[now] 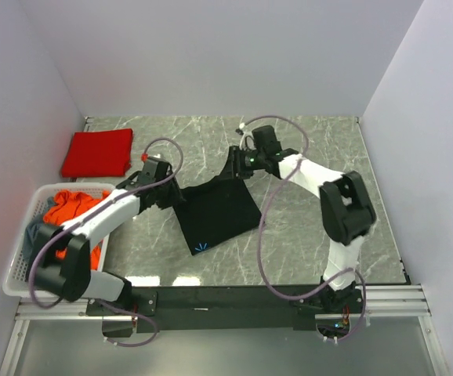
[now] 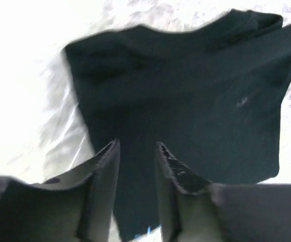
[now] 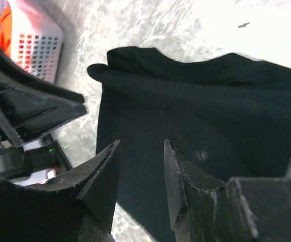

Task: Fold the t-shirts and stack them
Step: Fold the tshirt

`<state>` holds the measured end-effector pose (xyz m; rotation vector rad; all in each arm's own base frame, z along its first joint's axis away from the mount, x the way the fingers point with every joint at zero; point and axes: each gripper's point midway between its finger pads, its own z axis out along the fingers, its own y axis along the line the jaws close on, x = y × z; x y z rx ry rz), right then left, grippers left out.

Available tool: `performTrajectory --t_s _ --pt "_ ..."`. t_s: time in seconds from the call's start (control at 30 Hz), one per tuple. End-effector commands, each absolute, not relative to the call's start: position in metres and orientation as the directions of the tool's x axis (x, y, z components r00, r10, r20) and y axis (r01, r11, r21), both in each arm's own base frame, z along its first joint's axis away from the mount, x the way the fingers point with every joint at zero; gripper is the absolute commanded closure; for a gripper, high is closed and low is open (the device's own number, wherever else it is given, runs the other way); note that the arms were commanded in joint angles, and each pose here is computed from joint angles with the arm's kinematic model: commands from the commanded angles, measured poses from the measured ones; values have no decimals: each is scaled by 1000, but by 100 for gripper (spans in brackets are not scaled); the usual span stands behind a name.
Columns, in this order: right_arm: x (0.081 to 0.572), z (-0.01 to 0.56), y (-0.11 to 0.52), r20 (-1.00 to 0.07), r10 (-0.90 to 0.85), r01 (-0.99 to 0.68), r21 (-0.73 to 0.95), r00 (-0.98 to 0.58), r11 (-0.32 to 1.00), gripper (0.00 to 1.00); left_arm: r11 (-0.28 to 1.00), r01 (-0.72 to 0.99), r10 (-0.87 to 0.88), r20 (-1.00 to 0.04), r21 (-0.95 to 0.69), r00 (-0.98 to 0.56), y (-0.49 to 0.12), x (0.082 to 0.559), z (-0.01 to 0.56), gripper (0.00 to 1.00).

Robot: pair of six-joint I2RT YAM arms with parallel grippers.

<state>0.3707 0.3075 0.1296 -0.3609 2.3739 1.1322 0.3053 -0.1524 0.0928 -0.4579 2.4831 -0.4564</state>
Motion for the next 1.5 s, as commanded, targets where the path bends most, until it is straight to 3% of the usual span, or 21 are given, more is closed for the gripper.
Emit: performTrajectory --t_s 0.0,0.17,0.2,0.23,0.3,0.4,0.5,0.6,0.63,0.73,0.9,1.0,1.1,1.33,1.47 --pt "386 131 336 -499 -32 -460 770 -866 443 55 841 -135 -430 -495 -524 -755 -177 347 102 62" --pt "430 93 327 -417 73 -358 847 -906 394 55 825 -240 -488 -433 -511 -757 -164 394 55 71" --pt "436 77 324 -346 107 -283 879 -932 384 55 821 -256 -497 -416 -510 -762 -162 399 48 71" --pt "443 79 323 -357 126 -295 889 -925 351 56 819 -280 -504 -395 -501 -768 -159 409 35 71" --pt "454 65 312 -282 184 -209 919 -942 335 57 818 -290 -502 -367 -497 -783 -160 415 23 71" --pt "466 61 298 -276 234 -193 926 -932 326 57 823 -318 -503 -343 -471 -794 -152 425 4 69" --pt "467 70 289 -289 247 -200 922 -925 330 58 825 -317 -501 -344 -468 -794 -146 433 4 62" --pt "464 98 281 -342 262 -243 906 -902 346 58 835 -278 -484 -393 -474 -782 -146 447 33 50" --pt "462 106 280 -352 264 -250 902 -898 351 58 834 -259 -482 -414 -487 -772 -146 449 49 40" --pt "442 145 280 -393 275 -300 896 -877 326 58 826 -212 -480 -455 -522 -750 -149 444 90 26" --pt "381 171 289 -404 217 -338 897 -889 285 58 807 -182 -491 -469 -561 -734 -153 401 121 18" --pt "338 163 306 -383 139 -340 904 -913 258 58 787 -167 -492 -441 -594 -751 -164 363 121 24" --pt "305 143 318 -359 82 -329 909 -930 255 59 771 -156 -483 -409 -617 -774 -177 327 105 38" --pt "283 68 312 -214 50 -194 945 -976 262 61 767 -296 -519 -280 -569 -808 -169 275 26 81" --pt "273 10 291 -101 74 -71 942 -992 328 62 756 -400 -569 -219 -517 -793 -154 253 -1 87"
